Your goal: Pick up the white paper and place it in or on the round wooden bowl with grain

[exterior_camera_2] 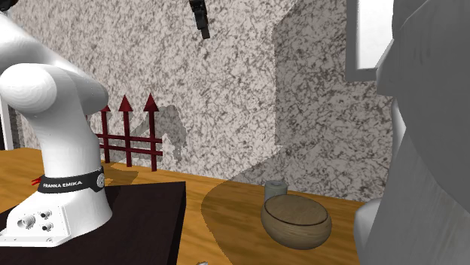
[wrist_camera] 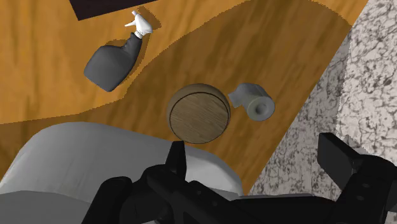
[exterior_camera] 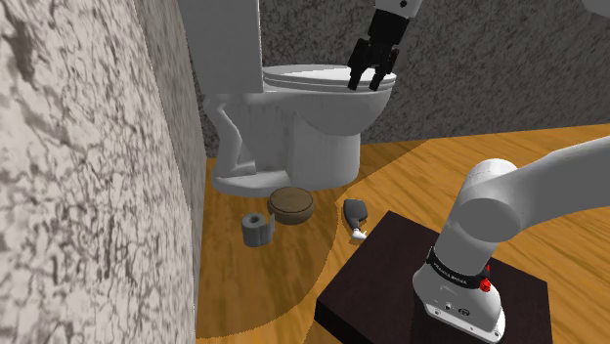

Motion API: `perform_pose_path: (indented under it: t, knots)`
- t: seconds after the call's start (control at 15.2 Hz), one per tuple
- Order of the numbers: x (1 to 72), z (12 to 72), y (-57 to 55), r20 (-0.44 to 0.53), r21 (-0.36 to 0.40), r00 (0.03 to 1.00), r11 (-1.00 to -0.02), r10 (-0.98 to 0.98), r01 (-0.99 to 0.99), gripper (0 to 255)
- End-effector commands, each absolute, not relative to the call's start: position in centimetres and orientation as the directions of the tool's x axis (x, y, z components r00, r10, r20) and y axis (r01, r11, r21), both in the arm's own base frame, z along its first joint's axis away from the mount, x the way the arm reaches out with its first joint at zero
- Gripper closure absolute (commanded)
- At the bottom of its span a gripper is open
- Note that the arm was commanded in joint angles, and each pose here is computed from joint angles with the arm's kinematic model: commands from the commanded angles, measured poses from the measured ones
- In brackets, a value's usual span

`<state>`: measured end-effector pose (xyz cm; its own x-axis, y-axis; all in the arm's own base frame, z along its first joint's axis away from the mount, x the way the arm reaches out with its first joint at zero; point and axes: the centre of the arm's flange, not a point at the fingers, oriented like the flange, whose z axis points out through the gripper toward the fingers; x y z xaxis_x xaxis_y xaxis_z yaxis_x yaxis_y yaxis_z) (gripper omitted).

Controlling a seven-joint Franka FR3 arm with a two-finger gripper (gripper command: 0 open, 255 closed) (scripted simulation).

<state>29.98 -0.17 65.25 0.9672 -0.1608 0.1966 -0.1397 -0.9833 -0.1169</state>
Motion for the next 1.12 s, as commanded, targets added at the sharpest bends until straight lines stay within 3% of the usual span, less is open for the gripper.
perform_pose_path:
  t: [0.0,1.06]
  knots:
    - [30.0,65.3,-0.2,0.197,-0.117,0.967,-0.983,-0.161,-0.140,0]
    - [42.8,48.2,5.1,0.077,-0.077,0.991,-0.991,-0.113,-0.107,0]
